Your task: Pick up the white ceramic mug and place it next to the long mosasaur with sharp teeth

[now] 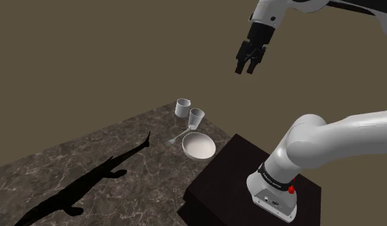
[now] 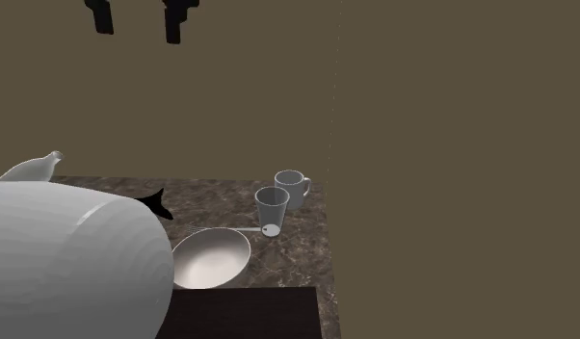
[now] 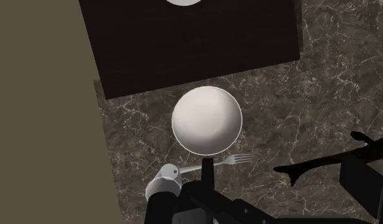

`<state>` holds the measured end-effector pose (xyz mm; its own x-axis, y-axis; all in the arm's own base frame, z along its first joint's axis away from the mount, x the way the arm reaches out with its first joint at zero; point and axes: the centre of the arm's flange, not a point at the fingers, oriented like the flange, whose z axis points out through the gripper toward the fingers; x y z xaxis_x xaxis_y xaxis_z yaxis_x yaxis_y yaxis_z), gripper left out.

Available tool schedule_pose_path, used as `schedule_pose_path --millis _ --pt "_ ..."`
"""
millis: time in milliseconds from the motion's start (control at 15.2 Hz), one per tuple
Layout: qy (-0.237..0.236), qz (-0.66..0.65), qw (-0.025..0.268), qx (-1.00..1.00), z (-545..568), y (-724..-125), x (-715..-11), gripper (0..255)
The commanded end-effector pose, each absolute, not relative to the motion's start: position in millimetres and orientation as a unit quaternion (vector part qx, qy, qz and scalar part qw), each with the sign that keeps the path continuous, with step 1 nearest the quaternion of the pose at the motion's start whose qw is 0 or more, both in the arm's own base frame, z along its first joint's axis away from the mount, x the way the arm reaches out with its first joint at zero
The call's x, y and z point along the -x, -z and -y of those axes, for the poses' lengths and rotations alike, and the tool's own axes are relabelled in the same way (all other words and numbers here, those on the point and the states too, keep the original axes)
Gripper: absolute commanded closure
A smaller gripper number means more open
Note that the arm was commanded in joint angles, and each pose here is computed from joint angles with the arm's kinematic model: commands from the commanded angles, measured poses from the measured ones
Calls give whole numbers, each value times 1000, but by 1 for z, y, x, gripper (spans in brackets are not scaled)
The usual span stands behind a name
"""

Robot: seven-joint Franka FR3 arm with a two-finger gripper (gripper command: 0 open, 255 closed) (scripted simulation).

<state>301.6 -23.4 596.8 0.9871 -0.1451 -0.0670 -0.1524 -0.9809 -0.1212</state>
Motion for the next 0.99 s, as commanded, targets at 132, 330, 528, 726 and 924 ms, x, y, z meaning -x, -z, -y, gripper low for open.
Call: schedule_pose_path --millis 132,330,528,726,924 --pt "-27 -74 60 995 29 -577 -317 0" --pt "-23 -74 56 995 37 -548 -341 0" --pt "-20 -73 51 996 45 -519 -365 0" --pt "-16 -73 47 996 54 -490 -389 0" --pt "-13 -72 43 996 63 -462 -414 0"
